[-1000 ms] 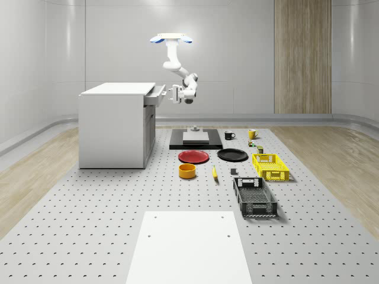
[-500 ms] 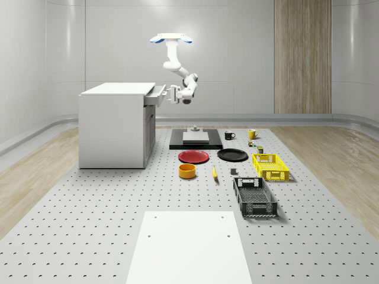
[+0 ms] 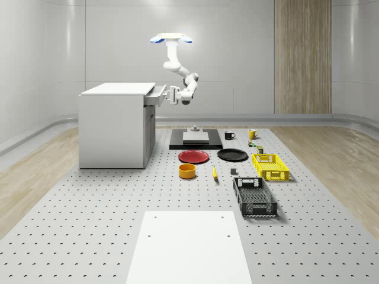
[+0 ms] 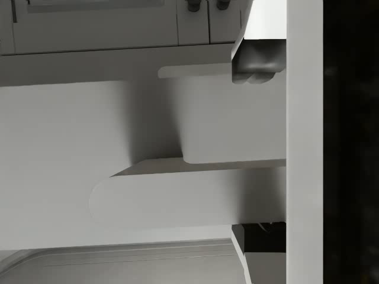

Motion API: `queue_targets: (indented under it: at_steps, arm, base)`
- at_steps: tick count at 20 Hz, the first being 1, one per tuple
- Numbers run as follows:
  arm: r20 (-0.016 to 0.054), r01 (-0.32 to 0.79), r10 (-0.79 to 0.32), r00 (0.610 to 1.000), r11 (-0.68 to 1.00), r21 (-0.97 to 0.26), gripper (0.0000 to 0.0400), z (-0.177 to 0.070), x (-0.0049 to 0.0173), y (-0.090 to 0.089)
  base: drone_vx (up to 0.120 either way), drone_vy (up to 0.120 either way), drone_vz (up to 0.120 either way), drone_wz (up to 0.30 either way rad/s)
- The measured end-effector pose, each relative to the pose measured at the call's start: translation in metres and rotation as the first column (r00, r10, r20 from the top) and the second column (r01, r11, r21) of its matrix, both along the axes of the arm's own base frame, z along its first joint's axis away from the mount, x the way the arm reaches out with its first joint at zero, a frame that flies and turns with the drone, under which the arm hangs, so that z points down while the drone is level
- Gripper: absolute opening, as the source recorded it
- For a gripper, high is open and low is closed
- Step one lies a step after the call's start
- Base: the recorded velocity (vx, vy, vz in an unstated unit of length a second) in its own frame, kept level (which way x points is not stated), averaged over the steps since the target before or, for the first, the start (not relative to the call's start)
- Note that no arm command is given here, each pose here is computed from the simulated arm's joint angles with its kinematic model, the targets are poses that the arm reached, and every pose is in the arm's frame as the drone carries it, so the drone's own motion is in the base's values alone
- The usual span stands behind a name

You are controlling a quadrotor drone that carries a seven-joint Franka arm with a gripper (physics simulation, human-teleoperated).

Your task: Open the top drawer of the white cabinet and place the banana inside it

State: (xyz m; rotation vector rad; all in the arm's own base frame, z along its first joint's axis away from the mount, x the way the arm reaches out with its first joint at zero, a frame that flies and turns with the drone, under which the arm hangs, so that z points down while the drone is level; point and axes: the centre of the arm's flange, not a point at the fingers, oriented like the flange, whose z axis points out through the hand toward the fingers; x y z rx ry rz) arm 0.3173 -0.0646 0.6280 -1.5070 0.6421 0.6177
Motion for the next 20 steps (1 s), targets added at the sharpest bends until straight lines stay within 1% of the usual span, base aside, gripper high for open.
queue_targets:
  at_steps: [1, 2, 3, 4, 5, 6, 7, 8, 9, 10, 11, 12, 14, 15, 16, 17, 18, 19, 20]
  arm:
    - [0.0177, -0.001, 0.001, 1.0, 1.0, 0.007, 0.0232, -0.003, 0.002, 0.0]
    - [0.0015, 0.0, 0.0, 1.0, 1.0, 0.005, 0.0231, -0.003, 0.0015, -0.002]
    - [0.0441, -0.003, 0.002, 0.999, 1.0, 0.011, 0.0202, -0.008, 0.0046, -0.002]
    - [0.0424, -0.003, 0.002, 0.999, 1.0, 0.014, 0.0189, -0.008, 0.0045, -0.003]
    - [0.0345, -0.003, 0.002, 0.999, 1.0, 0.013, 0.0189, -0.008, 0.0043, -0.005]
    - [0.045, -0.002, 0.002, 0.999, 1.0, 0.009, 0.0189, -0.009, 0.0048, -0.008]
    - [0.0598, -0.003, 0.002, 0.998, 1.0, 0.015, 0.0171, -0.013, 0.0071, -0.01]
    - [0.0541, -0.003, 0.002, 0.999, 1.0, 0.018, 0.0156, -0.012, 0.0065, -0.014]
    - [0.0413, -0.003, 0.002, 0.999, 1.0, 0.017, 0.016, -0.011, 0.006, -0.018]
    - [0.005, -0.002, 0.002, 1.0, 1.0, 0.009, 0.0209, -0.005, 0.0028, -0.023]
    - [0.04, -0.002, 0.002, 0.999, 1.0, 0.001, 0.0225, -0.005, 0.0017, -0.029]
    - [0.0587, -0.003, 0.003, 0.998, 1.0, 0.007, 0.0199, -0.013, 0.0056, -0.033]
    - [0.0477, -0.004, 0.003, 0.999, 1.0, 0.014, 0.0162, -0.011, 0.005, -0.042]
    - [0.0199, -0.003, 0.003, 1.0, 1.0, 0.012, 0.0193, -0.007, 0.0031, -0.048]
    - [0.0163, -0.002, 0.002, 1.0, 1.0, 0.008, 0.0213, -0.005, 0.0016, -0.054]
    - [0.0565, -0.004, 0.003, 0.998, 1.0, 0.012, 0.0188, -0.015, 0.0069, -0.057]
    - [0.0525, -0.004, 0.003, 0.999, 1.0, 0.015, 0.017, -0.014, 0.0067, -0.062]
    - [0.047, -0.004, 0.003, 0.999, 1.0, 0.018, 0.0155, -0.013, 0.0061, -0.067]
    - [0.0376, -0.004, 0.003, 0.999, 1.0, 0.019, 0.0154, -0.012, 0.0056, -0.072]
  base:
    - [0.0, 0.0, 0.0, 0.0]
    - [0.0, 0.0, 0.0, 0.0]
    - [0.0, 0.0, 0.0, 0.0]
    - [0.0, 0.0, 0.0, 0.0]
    - [0.0, 0.0, 0.0, 0.0]
    - [0.0, 0.0, 0.0, 0.0]
    - [0.0, 0.0, 0.0, 0.0]
    - [0.0, 0.0, 0.0, 0.0]
    - [0.0, 0.0, 0.0, 0.0]
    - [0.0, 0.0, 0.0, 0.0]
    - [0.0, 0.0, 0.0, 0.0]
    - [0.0, 0.0, 0.0, 0.0]
    - [0.0, 0.0, 0.0, 0.0]
    - [0.0, 0.0, 0.0, 0.0]
    - [0.0, 0.0, 0.0, 0.0]
    - [0.0, 0.0, 0.0, 0.0]
    - [0.0, 0.0, 0.0, 0.0]
    - [0.0, 0.0, 0.0, 0.0]
    - [0.0, 0.0, 0.0, 0.0]
